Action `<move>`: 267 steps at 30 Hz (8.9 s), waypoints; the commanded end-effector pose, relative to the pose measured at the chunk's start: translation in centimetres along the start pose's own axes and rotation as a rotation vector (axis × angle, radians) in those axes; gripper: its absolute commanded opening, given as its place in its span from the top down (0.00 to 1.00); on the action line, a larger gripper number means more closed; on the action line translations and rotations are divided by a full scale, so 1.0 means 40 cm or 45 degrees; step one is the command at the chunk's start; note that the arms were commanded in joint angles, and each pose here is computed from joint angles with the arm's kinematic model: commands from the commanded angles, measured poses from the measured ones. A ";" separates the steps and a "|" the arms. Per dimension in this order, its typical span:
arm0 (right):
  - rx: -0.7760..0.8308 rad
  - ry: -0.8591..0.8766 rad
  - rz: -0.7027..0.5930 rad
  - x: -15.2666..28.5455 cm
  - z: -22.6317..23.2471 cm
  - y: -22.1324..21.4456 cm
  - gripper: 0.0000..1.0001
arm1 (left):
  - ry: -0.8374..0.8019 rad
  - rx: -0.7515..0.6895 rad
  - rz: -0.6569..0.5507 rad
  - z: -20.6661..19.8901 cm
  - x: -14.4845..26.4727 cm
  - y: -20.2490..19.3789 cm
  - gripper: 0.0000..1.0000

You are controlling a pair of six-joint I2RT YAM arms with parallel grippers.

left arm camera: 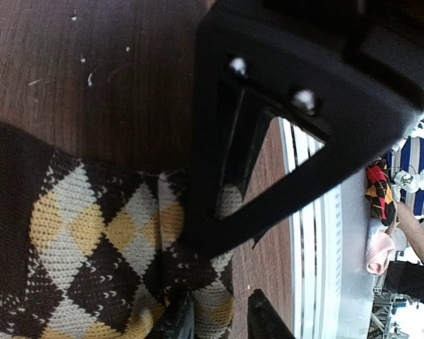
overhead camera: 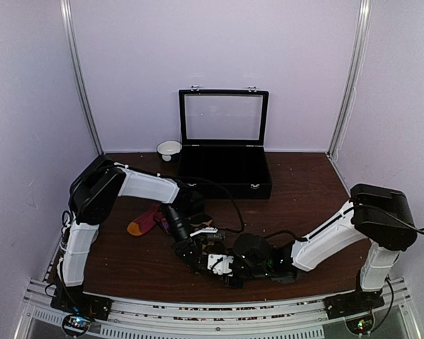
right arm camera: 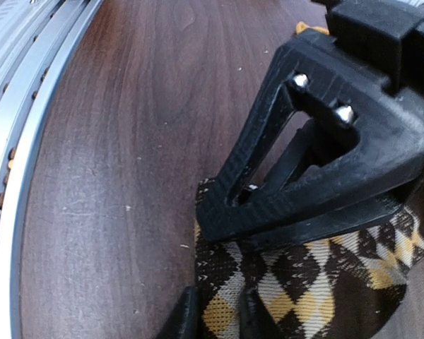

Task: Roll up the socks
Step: Roll the sock at the center of the board.

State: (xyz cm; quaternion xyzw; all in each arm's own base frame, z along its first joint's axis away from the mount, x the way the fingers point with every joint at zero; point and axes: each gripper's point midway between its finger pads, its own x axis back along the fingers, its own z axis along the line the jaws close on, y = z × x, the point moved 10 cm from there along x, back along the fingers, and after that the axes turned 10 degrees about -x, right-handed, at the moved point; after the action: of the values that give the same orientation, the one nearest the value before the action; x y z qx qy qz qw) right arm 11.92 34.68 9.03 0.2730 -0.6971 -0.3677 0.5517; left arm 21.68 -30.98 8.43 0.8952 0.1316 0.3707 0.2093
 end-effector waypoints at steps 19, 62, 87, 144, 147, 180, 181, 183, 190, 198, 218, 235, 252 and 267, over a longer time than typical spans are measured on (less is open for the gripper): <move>-0.893 0.188 0.493 -0.030 -0.055 -0.088 0.99 | 0.469 -0.364 -0.129 -0.121 0.140 0.025 0.47; -1.627 0.324 0.555 -0.060 -0.094 -0.197 1.00 | 0.721 -0.777 0.159 -0.223 0.012 0.039 0.60; -1.621 0.354 0.562 -0.058 -0.100 -0.190 1.00 | 0.829 -0.713 0.274 -0.115 -0.028 0.028 0.65; -1.358 -0.436 0.041 0.264 -0.105 -0.213 0.00 | 0.341 -0.073 0.296 0.019 -0.027 -0.023 1.00; -1.395 -0.642 -0.205 0.346 -0.124 -0.190 0.00 | 0.318 -0.023 0.326 0.030 -0.033 -0.029 1.00; 0.100 -0.052 0.031 0.029 0.051 0.059 0.64 | 0.030 0.261 0.284 0.098 -0.055 -0.044 1.00; 0.112 -0.051 0.044 0.023 0.051 0.056 0.65 | 0.032 0.261 0.281 0.099 -0.054 -0.043 1.00; 0.136 -0.049 0.071 0.009 0.049 0.052 0.66 | 0.034 0.261 0.284 0.100 -0.055 -0.043 1.00; 0.132 -0.104 0.144 -0.013 0.028 0.012 0.66 | 0.026 0.245 0.282 0.097 -0.055 -0.044 0.99; 0.195 -0.184 0.133 0.008 0.016 0.029 0.63 | 0.025 0.249 0.293 0.101 -0.057 -0.045 0.97; 0.211 -0.238 0.324 -0.040 0.004 -0.019 0.72 | 0.046 0.163 0.301 0.084 -0.042 -0.037 0.74; -0.367 0.030 0.423 0.006 0.015 -0.084 1.00 | 0.660 -0.270 0.053 -0.072 0.153 -0.005 0.59; -1.281 0.341 0.577 -0.056 -0.107 -0.223 1.00 | 0.633 -0.531 -0.047 -0.154 0.075 0.010 0.63; -1.517 0.417 0.553 -0.068 -0.109 -0.260 1.00 | 0.817 -0.602 0.152 -0.076 0.016 0.017 0.61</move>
State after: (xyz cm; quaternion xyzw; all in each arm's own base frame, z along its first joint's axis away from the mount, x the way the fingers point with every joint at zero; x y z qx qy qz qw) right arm 19.08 34.03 6.51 0.0371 -0.3199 -0.5604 0.7631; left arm 18.95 -29.13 12.02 0.6973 0.0749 0.6218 0.3485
